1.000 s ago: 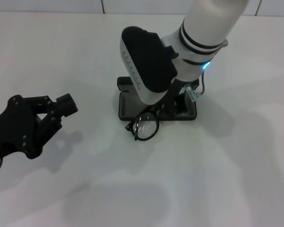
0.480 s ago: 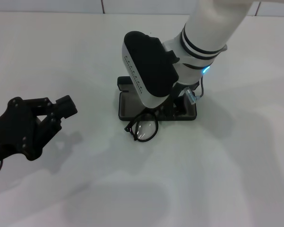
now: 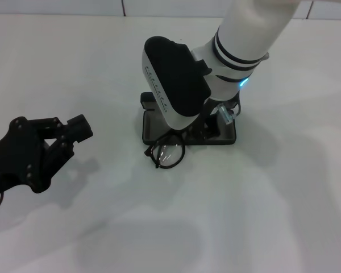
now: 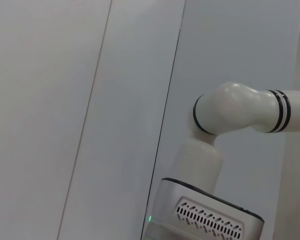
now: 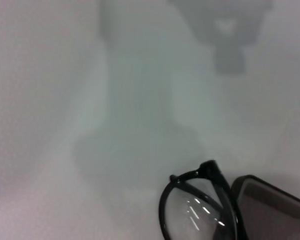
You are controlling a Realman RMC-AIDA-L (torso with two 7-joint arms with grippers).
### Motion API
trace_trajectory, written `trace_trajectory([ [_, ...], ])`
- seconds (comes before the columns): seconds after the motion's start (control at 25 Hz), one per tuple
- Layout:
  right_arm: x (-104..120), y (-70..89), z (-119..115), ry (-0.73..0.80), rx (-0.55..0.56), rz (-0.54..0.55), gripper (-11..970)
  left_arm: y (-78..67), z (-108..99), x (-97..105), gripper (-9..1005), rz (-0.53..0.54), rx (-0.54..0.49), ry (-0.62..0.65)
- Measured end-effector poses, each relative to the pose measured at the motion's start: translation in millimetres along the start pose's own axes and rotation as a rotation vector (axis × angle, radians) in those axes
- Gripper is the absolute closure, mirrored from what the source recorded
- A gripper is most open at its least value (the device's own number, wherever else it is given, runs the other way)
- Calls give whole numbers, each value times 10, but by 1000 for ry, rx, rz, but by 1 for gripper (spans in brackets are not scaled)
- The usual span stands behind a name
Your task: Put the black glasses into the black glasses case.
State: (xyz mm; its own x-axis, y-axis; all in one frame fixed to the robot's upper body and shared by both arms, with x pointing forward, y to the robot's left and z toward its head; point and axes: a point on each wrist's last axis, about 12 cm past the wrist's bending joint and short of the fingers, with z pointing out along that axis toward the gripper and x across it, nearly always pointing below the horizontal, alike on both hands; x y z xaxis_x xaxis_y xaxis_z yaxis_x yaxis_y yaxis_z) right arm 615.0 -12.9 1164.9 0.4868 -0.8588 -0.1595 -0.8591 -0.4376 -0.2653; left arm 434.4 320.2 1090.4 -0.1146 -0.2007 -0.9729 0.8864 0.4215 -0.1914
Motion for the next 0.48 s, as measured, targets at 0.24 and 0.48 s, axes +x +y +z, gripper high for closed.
trace_trajectory([
  [0.24,-8,-10,-7,-3,2,-1,779,-1,0,3,919,-2,0,-1],
  [0.48,13,-2,9,-5,4,-3,780,-8,4,22,918,-10,-2,-5],
])
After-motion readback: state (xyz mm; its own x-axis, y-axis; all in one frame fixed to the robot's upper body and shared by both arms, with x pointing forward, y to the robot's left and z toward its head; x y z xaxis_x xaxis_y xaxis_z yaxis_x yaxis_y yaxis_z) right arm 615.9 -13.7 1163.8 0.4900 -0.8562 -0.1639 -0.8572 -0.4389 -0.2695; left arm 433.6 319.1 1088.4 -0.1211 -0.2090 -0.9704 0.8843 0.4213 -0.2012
